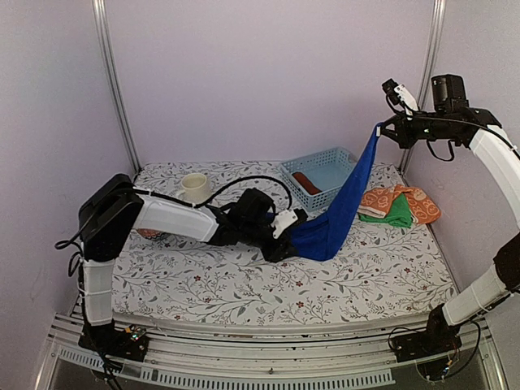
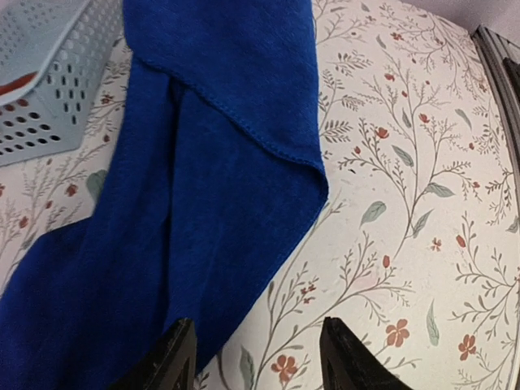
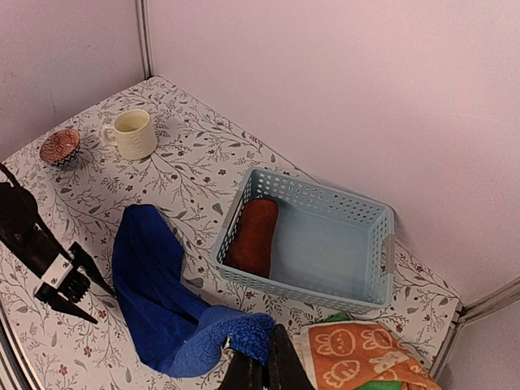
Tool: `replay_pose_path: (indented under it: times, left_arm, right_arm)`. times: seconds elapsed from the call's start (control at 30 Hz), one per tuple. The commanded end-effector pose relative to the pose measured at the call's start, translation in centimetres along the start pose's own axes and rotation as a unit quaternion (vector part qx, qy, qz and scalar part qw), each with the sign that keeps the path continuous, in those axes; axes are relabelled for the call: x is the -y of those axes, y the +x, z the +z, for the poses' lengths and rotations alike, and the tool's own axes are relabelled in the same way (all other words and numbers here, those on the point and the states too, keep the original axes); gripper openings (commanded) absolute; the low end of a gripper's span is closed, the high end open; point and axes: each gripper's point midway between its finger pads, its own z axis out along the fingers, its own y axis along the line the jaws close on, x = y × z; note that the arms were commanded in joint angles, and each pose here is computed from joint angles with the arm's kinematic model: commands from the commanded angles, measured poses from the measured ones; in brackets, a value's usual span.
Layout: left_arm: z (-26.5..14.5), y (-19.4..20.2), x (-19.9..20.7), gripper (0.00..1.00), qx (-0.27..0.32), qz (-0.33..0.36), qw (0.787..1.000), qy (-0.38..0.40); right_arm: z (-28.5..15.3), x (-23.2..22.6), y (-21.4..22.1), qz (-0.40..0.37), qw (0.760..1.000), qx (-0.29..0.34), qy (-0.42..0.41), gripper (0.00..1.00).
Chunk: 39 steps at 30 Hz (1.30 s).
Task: Roll the towels
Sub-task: Adjust the towel at the center of the board.
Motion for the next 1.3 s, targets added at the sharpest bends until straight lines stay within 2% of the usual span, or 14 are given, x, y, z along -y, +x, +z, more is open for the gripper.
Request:
replay_pose_path:
  times: [0.0,0.17,0.33,0.43,0.53,0.63,0.77,0.83,0.9,1.03,1.13,1.27]
  left_arm:
    - [3.4,0.9,0.7,0.54,-0.03,-0.007,1.0,-0.006]
    - [4.2,1.7,-3.4,0.54,-0.053,-0.043,0.99,-0.119]
    - [3.6,2.7,-3.7,0.54,-0.059,-0.037,0.989,-0.132]
    - [3.0,3.5,-4.8,0.54,-0.068,-0.042,0.983,-0.168]
    - [2.9,3.9,-5.0,0.52,-0.071,-0.045,0.984,-0.159]
    - [3.1,4.5,-5.2,0.38,-0.088,-0.05,0.984,-0.15]
    - [2.0,4.0,-5.0,0.08,-0.085,-0.042,0.984,-0.149]
    - [0.5,2.9,-4.7,0.0,-0.073,-0.036,0.985,-0.152]
    - [-1.7,1.3,-3.8,0.0,-0.053,-0.028,0.988,-0.142]
    - [-9.1,-3.9,-0.2,0.0,0.018,-0.003,0.994,-0.106]
    - [-15.6,-6.9,3.2,0.0,0.071,0.015,0.994,-0.086]
    - [-22.2,-8.5,6.9,0.0,0.137,0.01,0.989,-0.053]
  right_arm:
    - [-0.4,-0.1,-0.5,-0.002,1.0,0.014,0.0,0.05]
    - [0.0,-0.4,-0.1,0.004,1.0,0.012,-0.009,0.05]
    - [0.0,-0.5,0.3,0.004,1.0,0.01,-0.011,0.05]
    - [0.2,-0.6,0.5,0.006,1.0,0.008,-0.013,0.05]
    - [0.3,-0.6,0.6,0.008,1.0,0.008,-0.015,0.05]
    - [0.5,-0.6,0.8,0.01,1.0,0.005,-0.017,0.05]
    - [0.6,-0.7,1.2,0.011,1.0,-0.001,-0.017,0.06]
    - [0.3,-0.6,1.3,0.009,1.0,-0.004,-0.012,0.05]
    - [-0.2,-0.9,1.2,0.006,1.0,-0.003,-0.011,0.05]
    - [-1.9,-2.1,1.3,-0.001,1.0,-0.001,-0.016,0.04]
    - [-3.8,-4.4,1.4,-0.009,0.999,0.005,-0.049,0.04]
    - [-7.1,-9.3,2.2,-0.054,0.99,0.026,-0.131,0.04]
